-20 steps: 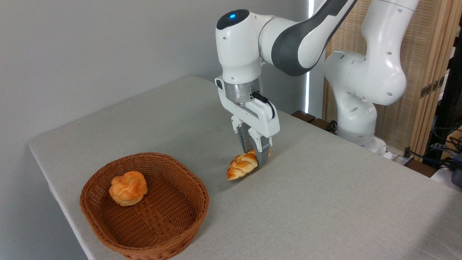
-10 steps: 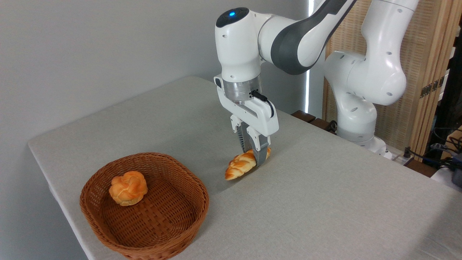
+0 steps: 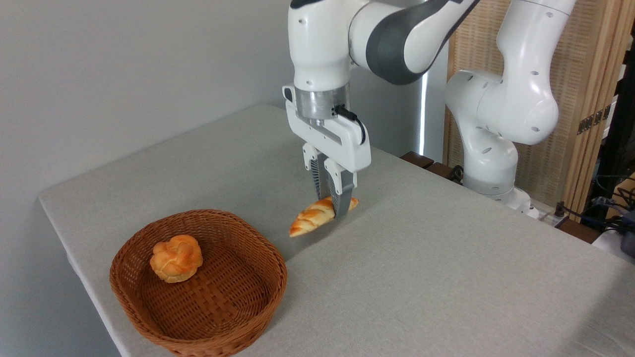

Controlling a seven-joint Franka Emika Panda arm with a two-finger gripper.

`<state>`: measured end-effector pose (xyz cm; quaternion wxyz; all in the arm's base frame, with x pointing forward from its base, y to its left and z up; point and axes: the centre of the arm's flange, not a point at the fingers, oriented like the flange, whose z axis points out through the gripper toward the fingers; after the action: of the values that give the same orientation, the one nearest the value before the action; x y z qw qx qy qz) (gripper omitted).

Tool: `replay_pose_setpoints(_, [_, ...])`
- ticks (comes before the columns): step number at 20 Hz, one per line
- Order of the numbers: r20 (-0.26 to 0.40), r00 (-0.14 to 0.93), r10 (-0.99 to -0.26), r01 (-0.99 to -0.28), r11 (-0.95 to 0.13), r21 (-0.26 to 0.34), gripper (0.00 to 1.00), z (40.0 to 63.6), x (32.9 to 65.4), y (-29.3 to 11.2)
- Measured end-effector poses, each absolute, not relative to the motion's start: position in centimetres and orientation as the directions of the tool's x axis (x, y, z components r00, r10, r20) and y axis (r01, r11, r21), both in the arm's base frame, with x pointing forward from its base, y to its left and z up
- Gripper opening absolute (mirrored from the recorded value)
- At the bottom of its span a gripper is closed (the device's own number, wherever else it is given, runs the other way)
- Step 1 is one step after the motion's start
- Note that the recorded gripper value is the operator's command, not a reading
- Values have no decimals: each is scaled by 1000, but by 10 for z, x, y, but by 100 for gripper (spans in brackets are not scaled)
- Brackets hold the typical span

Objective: Put bread into the basket
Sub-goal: 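Lift the braided roll and carry it over the wicker basket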

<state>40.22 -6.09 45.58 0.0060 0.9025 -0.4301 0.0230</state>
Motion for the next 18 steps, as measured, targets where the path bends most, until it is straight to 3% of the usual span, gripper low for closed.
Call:
replay_pose_setpoints(5, [115, 633, -766, -766, -641, -54, 39, 504, 422, -60])
replay_pose_setpoints(9, [147, 639, -755, -757, -651, -54, 39, 540, 452, -63])
replay_pose_setpoints(14, [174, 658, -733, -736, -674, -59, 39, 555, 511, -73])
replay_pose_setpoints(18, [169, 674, -719, -722, -690, -55, 39, 549, 546, -79])
